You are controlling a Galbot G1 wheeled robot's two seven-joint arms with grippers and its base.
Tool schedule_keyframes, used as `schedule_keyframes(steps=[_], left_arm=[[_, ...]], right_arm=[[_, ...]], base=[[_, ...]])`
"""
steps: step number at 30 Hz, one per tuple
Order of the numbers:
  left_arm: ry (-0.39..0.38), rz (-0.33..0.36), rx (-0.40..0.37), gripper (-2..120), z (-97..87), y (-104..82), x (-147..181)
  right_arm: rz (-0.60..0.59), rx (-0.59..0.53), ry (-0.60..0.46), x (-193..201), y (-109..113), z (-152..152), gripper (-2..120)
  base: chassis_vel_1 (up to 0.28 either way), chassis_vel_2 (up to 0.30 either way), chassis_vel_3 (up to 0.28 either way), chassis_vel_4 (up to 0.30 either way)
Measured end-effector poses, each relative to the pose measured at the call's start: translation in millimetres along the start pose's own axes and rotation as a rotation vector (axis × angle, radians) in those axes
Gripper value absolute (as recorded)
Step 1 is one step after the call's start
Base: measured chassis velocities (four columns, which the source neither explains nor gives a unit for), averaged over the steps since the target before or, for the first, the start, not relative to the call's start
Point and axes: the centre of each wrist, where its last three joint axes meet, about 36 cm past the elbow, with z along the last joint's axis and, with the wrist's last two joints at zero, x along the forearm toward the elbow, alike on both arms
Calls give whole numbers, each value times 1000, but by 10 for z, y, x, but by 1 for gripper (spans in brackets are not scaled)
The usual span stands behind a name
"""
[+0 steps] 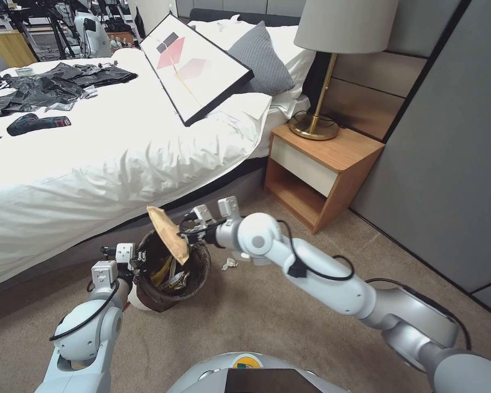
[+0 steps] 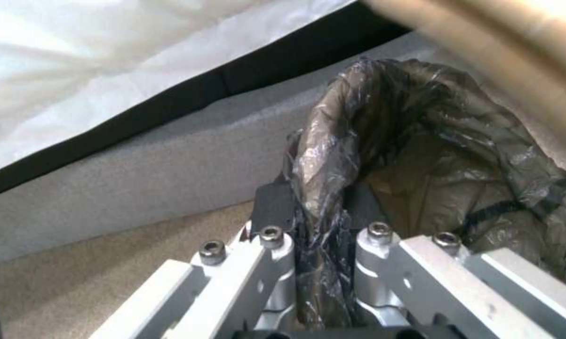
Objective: Pick up the trash bin, then pick up the garbage from the floor and place it into the trash bin.
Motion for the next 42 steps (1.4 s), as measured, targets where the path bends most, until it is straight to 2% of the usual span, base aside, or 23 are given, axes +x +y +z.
schedule_keyframes(steps=[2, 10, 18, 19, 20, 21, 22, 24, 27, 30, 31, 32, 34, 35, 36, 39, 41, 42], left_arm=[[-1, -1, 2, 7, -3, 7, -3], [1, -2, 8, 7, 9, 10, -22], [-1, -4, 10, 7, 8, 23, -27], [-1, -3, 10, 7, 10, 24, -28], [-1, -3, 10, 7, 10, 24, -28], [0, -4, 11, 7, 14, 22, -33], [-1, -1, 12, 7, 14, 5, -37], [-1, 0, 13, 7, 14, 3, -39], [0, -3, 13, 7, 16, 11, -40], [0, -4, 15, 7, 20, 16, -39], [0, -3, 16, 7, 20, 16, -39], [0, -3, 16, 7, 20, 16, -39], [-2, -1, 19, 7, 17, 16, -37], [-3, 1, 20, 7, 13, 16, -35], [-3, 1, 20, 7, 13, 16, -35], [-11, 5, 24, 7, -13, 24, -18], [-15, 6, 25, 7, -24, 32, -8], [-16, 6, 26, 7, -30, 37, -3]], right_arm=[[15, -5, 23, -213, -45, 77, 0], [69, -40, 58, -626, -259, 288, 0], [80, -41, 85, -691, -299, 360, -1], [79, -38, 85, -679, -290, 361, 5], [79, -38, 85, -679, -290, 361, 5], [79, -34, 81, -662, -274, 356, 11], [82, -35, 75, -641, -253, 355, 25], [80, -36, 68, -617, -238, 343, 25], [72, -36, 51, -548, -187, 300, 43], [53, -34, 24, -434, -88, 211, 50], [46, -34, 15, -389, -54, 174, 57], [46, -34, 15, -389, -54, 174, 57], [28, -28, -12, -241, 33, 67, 70], [25, -24, -22, -179, 50, 30, 70], [25, -24, -22, -179, 50, 30, 70], [38, -13, -82, 112, 34, -96, 89], [57, -14, -106, 238, -22, -116, 89], [77, -14, -127, 347, -75, -115, 96]], base=[[0, 0, 0, 0], [0, 0, 0, 0], [0, 0, 0, 0], [0, 0, 0, 0], [0, 0, 0, 0], [0, 0, 0, 0], [0, 0, 0, 0], [0, 0, 0, 0], [0, 0, 0, 0], [0, 0, 0, 0], [0, 0, 0, 0], [0, 0, 0, 0], [0, 0, 0, 0], [0, 0, 0, 0], [0, 0, 0, 0], [0, 0, 0, 0], [0, 0, 0, 0], [0, 0, 0, 0]])
